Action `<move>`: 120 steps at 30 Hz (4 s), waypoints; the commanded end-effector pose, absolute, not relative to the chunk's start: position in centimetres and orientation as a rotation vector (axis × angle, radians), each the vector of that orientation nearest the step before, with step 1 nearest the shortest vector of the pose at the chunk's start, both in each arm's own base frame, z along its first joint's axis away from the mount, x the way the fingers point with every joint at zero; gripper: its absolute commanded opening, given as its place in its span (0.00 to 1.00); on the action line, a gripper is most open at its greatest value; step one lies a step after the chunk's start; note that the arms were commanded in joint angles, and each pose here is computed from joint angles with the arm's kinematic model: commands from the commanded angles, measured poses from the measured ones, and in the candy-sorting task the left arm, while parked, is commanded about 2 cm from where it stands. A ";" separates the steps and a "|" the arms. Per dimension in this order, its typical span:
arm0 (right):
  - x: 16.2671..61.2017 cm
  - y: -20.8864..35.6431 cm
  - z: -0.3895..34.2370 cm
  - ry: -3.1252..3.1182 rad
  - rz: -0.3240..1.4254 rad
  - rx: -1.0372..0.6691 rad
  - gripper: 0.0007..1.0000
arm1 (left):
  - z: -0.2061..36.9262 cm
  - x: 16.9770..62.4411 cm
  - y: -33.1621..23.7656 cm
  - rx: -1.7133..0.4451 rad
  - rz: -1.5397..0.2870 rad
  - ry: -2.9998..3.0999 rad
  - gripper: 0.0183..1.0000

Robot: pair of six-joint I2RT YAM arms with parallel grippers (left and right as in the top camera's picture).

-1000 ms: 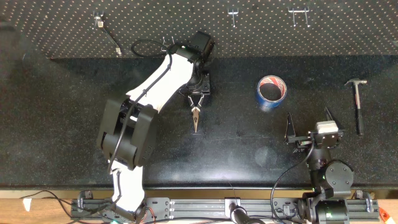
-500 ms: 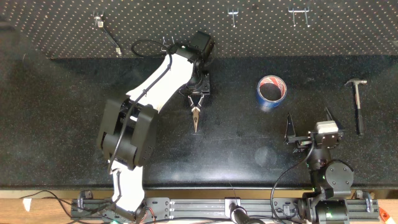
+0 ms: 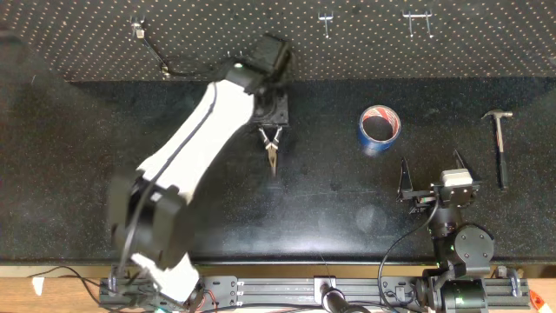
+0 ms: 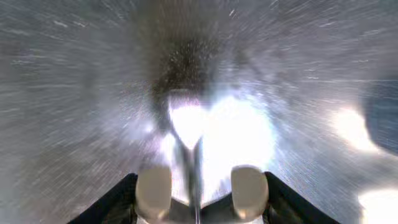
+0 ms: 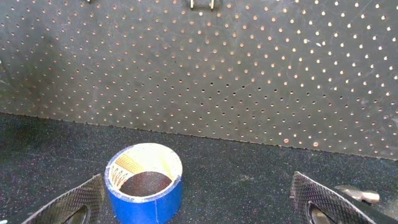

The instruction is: Place Tools Onto Pegboard

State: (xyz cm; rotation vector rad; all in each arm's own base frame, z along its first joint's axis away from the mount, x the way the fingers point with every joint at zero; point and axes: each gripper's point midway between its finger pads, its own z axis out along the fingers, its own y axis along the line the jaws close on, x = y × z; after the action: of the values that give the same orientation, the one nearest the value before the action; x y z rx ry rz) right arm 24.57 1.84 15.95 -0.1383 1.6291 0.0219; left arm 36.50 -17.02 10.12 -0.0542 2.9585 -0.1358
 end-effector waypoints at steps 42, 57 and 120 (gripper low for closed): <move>24.6 1.5 15.9 1.630 0.001 -0.137 0.98 | 27.4 43.6 -8.8 -0.143 -0.004 1.907 0.01; 24.6 1.5 15.9 1.630 0.001 -0.137 0.98 | 27.5 46.3 -8.2 -0.178 -0.034 1.830 0.01; 24.6 1.5 15.9 1.630 0.001 -0.137 0.98 | 19.2 48.1 -9.8 -0.093 -0.069 2.031 1.00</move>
State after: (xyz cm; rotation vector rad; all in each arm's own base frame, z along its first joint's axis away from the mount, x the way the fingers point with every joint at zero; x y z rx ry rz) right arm 24.57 1.83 15.95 -0.1380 1.6291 0.0216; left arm 47.93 -9.39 19.33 -0.1128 2.0298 -0.0424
